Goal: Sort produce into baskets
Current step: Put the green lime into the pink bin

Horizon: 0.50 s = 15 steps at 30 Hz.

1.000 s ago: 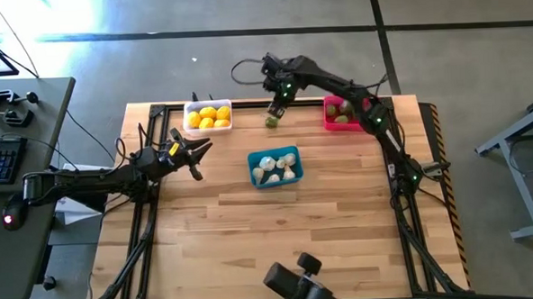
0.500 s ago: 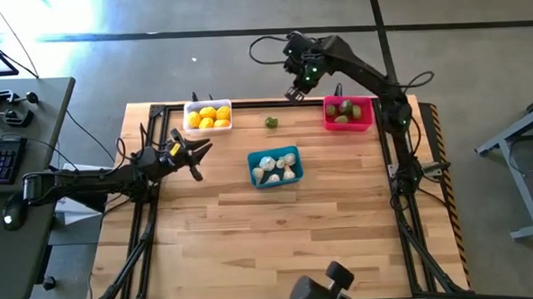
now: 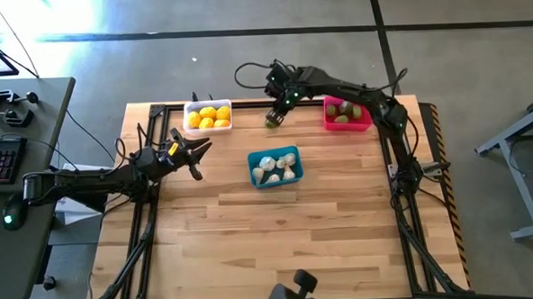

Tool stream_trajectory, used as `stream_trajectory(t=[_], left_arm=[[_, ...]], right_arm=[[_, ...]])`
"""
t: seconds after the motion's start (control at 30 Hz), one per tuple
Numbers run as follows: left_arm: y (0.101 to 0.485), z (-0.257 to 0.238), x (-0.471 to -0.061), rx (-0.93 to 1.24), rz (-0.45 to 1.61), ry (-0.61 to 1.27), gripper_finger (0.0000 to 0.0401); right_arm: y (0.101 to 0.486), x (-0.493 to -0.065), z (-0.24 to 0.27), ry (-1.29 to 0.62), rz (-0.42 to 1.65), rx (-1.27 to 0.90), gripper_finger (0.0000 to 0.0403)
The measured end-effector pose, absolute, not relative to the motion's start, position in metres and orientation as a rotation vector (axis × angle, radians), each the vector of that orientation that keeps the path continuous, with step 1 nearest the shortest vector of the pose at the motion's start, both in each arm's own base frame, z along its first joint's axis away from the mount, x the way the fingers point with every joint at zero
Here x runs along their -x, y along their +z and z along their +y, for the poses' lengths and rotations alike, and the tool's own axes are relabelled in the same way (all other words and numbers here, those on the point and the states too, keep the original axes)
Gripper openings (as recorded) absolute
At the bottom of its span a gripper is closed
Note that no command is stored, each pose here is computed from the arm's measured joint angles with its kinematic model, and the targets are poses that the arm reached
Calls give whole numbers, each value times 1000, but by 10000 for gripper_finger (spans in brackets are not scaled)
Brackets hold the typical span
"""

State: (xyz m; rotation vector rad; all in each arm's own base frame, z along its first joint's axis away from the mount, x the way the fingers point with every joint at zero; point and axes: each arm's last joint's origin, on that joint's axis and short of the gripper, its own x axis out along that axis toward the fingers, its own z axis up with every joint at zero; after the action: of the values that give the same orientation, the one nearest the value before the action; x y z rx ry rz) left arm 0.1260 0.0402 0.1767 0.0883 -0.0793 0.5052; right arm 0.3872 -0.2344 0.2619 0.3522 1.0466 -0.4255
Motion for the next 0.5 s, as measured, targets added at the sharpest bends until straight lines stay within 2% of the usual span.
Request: stream_trajectory(t=[0.13,0.4,0.5], left_arm=[[177,40,-126,-88,-80,505,62],[177,40,-126,-88,-80,505,62],[177,40,-126,-89,-80,505,62]], right_arm=[[238,-391,-236,-430,1009,-340,45],[212,-393,-238,-457,932,-356,190],[208,-394,-239,-469,913,-370,234]])
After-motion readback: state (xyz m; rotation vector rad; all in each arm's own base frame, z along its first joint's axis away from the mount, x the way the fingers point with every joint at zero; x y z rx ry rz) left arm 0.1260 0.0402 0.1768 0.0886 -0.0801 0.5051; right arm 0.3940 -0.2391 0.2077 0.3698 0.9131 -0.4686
